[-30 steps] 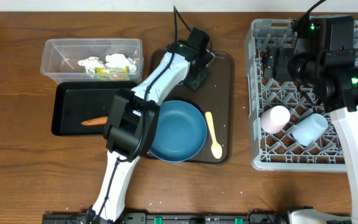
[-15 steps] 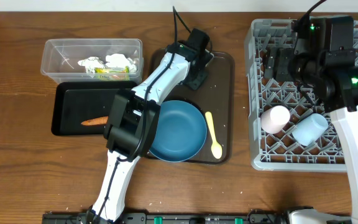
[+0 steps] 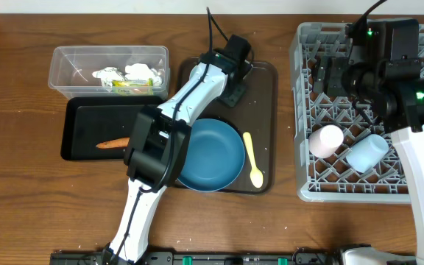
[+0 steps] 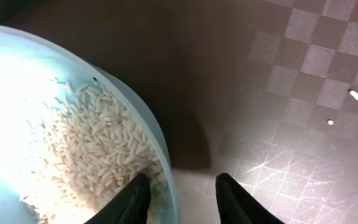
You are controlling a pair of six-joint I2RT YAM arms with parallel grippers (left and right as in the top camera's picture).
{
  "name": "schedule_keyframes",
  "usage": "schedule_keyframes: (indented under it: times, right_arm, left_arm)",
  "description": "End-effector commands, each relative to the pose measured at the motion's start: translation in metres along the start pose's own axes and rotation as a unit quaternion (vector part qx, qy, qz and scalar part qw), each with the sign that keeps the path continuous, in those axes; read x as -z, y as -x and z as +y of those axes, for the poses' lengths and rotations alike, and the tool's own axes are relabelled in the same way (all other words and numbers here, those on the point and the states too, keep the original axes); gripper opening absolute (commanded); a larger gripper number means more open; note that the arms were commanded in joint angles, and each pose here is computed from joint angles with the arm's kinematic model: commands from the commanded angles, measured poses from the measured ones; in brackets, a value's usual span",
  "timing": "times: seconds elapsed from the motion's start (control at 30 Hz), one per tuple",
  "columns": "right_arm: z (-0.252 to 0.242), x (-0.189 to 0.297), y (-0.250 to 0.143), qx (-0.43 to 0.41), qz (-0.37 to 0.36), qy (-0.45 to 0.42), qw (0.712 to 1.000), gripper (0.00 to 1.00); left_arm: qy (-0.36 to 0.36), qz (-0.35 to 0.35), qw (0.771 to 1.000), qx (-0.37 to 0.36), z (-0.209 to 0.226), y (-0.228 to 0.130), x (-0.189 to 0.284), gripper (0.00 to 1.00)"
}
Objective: Sort waste into correct bins and load items into the dishwasher rack
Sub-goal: 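Lift the rice bowl with the left gripper and carry it left over the black tray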
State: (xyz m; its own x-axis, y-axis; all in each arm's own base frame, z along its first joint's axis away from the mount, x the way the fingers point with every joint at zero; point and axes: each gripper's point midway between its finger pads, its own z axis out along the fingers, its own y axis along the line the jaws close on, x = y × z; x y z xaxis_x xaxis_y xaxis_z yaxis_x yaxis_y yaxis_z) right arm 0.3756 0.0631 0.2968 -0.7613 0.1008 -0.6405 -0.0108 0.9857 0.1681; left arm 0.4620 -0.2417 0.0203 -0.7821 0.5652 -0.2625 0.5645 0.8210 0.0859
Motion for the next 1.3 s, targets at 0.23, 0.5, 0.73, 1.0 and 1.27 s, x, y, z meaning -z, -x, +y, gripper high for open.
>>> schedule_keyframes:
  times: [0.23,0.5,0.73,1.0,1.27]
  right_arm:
    - [-0.002,-0.003,-0.003,0.013,0.006,-0.007,1.0,0.86]
    - [-0.005,-0.003,-0.003,0.013,0.006,-0.018,1.0,0.86]
    - [-0.005,-0.003,-0.003,0.013,0.006,-0.018,1.0,0.86]
    - [-0.005,-0.003,-0.003,0.013,0.006,-0.018,1.0,0.86]
    - [-0.006,-0.003,-0.004,0.018,0.008,-0.019,1.0,0.86]
  left_arm:
    - [0.062,-0.011,0.998,0.011,0.006,0.005,0.018,0.3]
    - [0.062,-0.012,0.998,0.016,0.006,0.006,0.018,0.2]
    - [0.062,-0.012,0.998,0.017,0.006,0.006,0.018,0.06]
    - [0.063,-0.02,0.998,0.021,0.006,0.009,0.027,0.06]
    - [0.062,-0.061,0.993,0.074,0.012,0.017,0.088,0.06]
